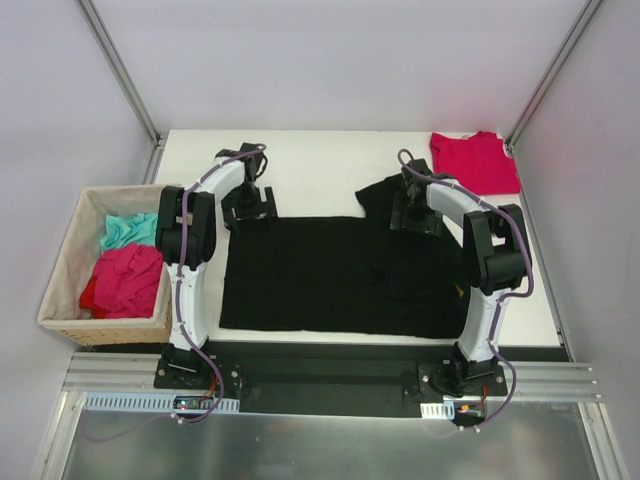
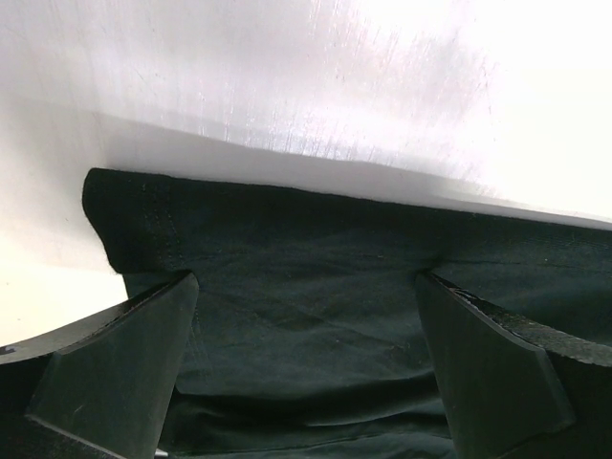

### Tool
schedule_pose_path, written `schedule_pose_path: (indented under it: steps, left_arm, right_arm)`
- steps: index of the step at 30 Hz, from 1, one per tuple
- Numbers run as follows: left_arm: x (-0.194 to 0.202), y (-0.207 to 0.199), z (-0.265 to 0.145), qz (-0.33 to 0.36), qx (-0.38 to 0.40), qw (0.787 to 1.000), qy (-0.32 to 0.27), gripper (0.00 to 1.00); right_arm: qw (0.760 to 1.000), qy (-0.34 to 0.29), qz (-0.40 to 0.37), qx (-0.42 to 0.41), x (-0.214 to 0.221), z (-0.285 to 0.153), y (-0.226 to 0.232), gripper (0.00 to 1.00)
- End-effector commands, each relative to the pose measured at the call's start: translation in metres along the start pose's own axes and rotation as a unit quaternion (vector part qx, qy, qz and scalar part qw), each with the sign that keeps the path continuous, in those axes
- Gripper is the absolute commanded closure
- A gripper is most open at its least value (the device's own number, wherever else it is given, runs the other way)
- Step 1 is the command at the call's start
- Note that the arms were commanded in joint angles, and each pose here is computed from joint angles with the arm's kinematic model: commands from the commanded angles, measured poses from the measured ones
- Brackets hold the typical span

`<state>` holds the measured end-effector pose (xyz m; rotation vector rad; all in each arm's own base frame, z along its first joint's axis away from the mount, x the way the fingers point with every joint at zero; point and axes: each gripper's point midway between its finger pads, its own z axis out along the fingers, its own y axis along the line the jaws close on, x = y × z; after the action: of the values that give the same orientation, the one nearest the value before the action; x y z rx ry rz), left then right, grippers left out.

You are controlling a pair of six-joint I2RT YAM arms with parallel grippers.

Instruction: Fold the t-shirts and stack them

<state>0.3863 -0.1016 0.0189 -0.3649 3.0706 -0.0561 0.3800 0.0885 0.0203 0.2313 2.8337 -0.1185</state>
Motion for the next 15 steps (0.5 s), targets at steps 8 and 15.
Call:
schedule_pose_path:
  steps: [8,15]
  left_arm:
    - [0.049,0.017,0.004,0.013,-0.05,0.998,0.046,0.01]
    - [0.064,0.023,0.004,0.012,-0.054,0.997,0.047,0.01]
  right_arm:
    - [0.998,0.047,-0.033,0.035,0.051,-0.008,-0.011,0.16]
    - [0.997,0.049,-0.04,0.037,0.073,-0.013,-0.014,0.15]
